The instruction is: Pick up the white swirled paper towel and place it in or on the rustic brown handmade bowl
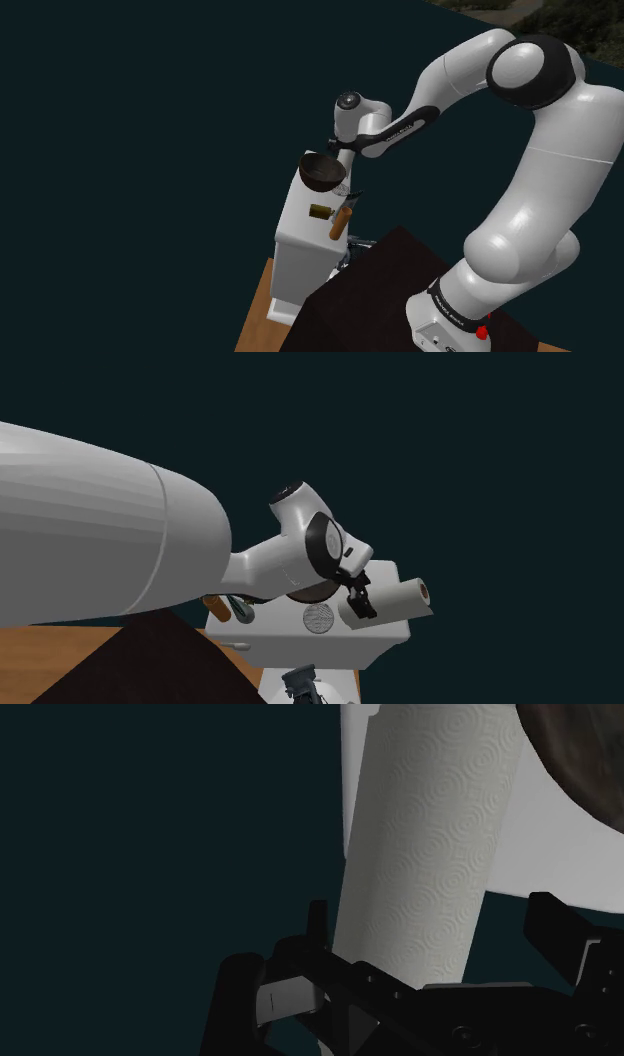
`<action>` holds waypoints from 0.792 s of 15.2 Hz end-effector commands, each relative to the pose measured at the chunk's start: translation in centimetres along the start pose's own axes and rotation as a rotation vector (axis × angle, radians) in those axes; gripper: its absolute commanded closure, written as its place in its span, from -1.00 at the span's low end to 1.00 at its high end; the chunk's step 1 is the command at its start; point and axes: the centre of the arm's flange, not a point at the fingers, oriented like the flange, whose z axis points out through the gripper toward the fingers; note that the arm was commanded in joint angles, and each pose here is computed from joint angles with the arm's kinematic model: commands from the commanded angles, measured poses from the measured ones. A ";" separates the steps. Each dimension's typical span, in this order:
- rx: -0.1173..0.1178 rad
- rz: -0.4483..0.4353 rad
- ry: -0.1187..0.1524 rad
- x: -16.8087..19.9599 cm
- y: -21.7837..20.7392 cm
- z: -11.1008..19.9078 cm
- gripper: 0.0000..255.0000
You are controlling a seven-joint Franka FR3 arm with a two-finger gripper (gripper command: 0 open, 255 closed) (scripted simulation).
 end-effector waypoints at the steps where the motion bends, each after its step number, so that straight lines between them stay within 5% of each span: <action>1: 0.000 0.000 0.001 0.1 0.1 1.0 -1.00; 10: 0.000 0.000 0.001 0.1 0.1 1.9 -1.00; 11: 0.000 0.000 0.001 0.1 0.1 1.9 1.00; 12: 0.000 0.000 0.001 0.1 0.1 1.9 1.00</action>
